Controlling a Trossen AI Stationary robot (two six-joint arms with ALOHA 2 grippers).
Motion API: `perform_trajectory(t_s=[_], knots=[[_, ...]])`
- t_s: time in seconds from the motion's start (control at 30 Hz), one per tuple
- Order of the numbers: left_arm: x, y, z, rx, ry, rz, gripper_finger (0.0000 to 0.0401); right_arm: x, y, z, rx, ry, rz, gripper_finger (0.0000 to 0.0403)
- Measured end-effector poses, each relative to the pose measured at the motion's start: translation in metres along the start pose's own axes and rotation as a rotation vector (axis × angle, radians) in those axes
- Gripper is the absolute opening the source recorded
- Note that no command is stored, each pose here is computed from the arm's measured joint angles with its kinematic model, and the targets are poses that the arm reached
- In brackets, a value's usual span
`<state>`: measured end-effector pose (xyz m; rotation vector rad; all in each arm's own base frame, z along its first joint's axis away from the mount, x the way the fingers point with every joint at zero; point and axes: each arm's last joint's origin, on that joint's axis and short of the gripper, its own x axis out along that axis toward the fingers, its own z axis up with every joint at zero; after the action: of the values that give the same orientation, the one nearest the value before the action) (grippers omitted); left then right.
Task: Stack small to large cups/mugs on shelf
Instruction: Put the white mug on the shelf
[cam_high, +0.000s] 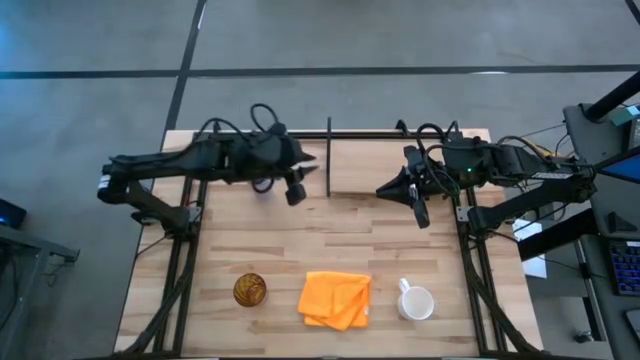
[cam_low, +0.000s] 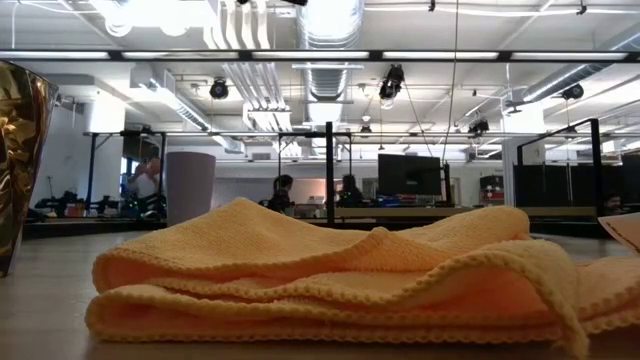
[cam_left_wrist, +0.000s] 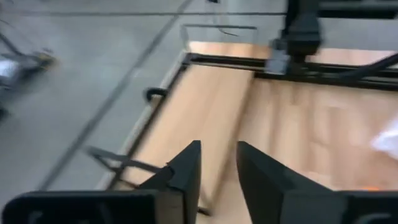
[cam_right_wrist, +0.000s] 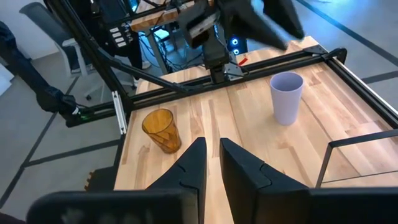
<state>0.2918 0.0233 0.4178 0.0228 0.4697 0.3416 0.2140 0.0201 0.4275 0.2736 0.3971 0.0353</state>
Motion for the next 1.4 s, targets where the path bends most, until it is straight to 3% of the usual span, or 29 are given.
perform_trajectory(t_s=[0.2,0.43,0.63,0.83,1.1,1.27,1.4], knots=[[0.025,-0.012,-0.007,-0.068,0.078,-0.176,0.0124,0.000,0.000,0.000,0.030,0.006,0.009,0.0050],[0.033,-0.015,-0.010,-0.123,0.096,-0.179,0.0125,0.000,0.000,-0.003,0.040,0.040,0.027,0.0054],[0.020,-0.012,-0.004,-0.134,0.054,-0.190,0.0125,0.000,0.003,-0.006,0.039,0.088,0.100,0.0054],[0.005,-0.008,0.002,-0.145,0.003,-0.199,0.0125,0.011,0.001,-0.015,0.043,0.191,0.085,0.0054],[-0.009,-0.004,0.005,-0.152,-0.032,-0.210,0.0125,0.030,-0.005,-0.039,0.079,0.470,0.040,0.0054],[-0.012,-0.003,0.006,-0.153,-0.039,-0.211,0.0125,0.036,-0.012,-0.062,0.077,0.744,-0.047,0.0054],[-0.012,-0.003,0.006,-0.153,-0.041,-0.212,0.0125,0.040,-0.016,-0.077,0.203,0.949,-0.143,0.0054]])
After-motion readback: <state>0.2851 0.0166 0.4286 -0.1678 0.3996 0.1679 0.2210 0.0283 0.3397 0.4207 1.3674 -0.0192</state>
